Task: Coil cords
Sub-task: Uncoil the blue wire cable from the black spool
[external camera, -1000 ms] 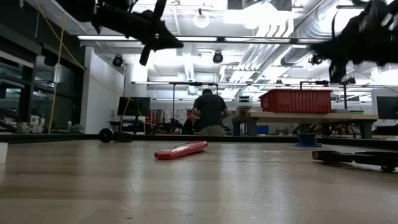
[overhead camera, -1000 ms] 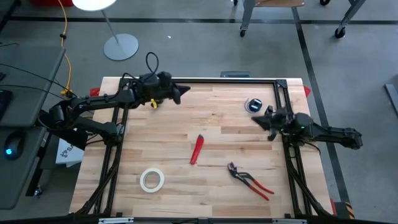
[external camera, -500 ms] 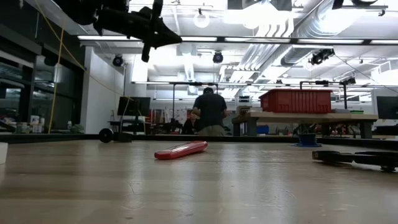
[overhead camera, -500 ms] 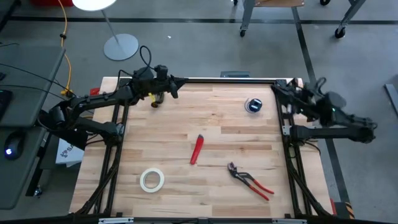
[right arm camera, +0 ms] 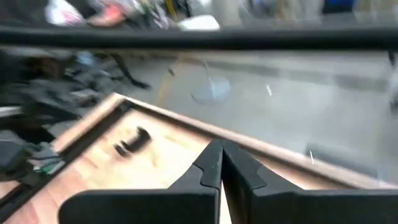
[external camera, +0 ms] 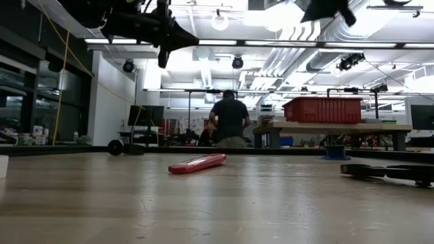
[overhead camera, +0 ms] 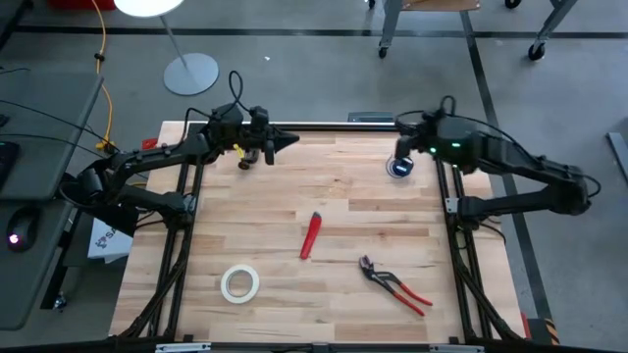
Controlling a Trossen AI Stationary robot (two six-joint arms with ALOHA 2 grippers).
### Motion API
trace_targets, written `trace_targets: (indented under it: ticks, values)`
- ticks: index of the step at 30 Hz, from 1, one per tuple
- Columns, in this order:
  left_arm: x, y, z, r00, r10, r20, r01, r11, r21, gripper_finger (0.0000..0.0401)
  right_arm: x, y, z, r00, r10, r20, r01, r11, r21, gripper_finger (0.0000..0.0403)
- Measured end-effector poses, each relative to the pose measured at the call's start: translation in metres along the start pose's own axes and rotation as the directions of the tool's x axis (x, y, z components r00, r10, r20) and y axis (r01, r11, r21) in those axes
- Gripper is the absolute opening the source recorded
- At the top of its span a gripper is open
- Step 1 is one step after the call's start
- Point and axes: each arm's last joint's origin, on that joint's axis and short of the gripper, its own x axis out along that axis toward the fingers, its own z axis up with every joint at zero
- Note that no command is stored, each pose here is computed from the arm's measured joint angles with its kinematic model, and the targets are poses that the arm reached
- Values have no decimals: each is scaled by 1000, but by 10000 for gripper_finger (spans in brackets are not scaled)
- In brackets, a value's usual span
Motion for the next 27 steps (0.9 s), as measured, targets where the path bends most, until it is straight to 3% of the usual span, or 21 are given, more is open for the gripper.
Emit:
trace_targets:
  ticks: [4,16,23,27]
  values:
    - [0,-1,-1,999,-41,-21,41,999,9,0,23,-6,-11,986,-15,-169,30,996,88,0]
    - [-9,-2,-11,986,-27,-163,36,998,52,0,69,-50,-25,850,-169,-499,214,976,33,10]
    - [-9,0,-11,989,31,-148,-23,998,54,0,109,-90,-30,745,-261,-615,308,951,-31,110]
    - [-9,1,-11,989,53,-141,-48,998,37,0,139,-117,-45,627,-282,-726,323,942,-87,179]
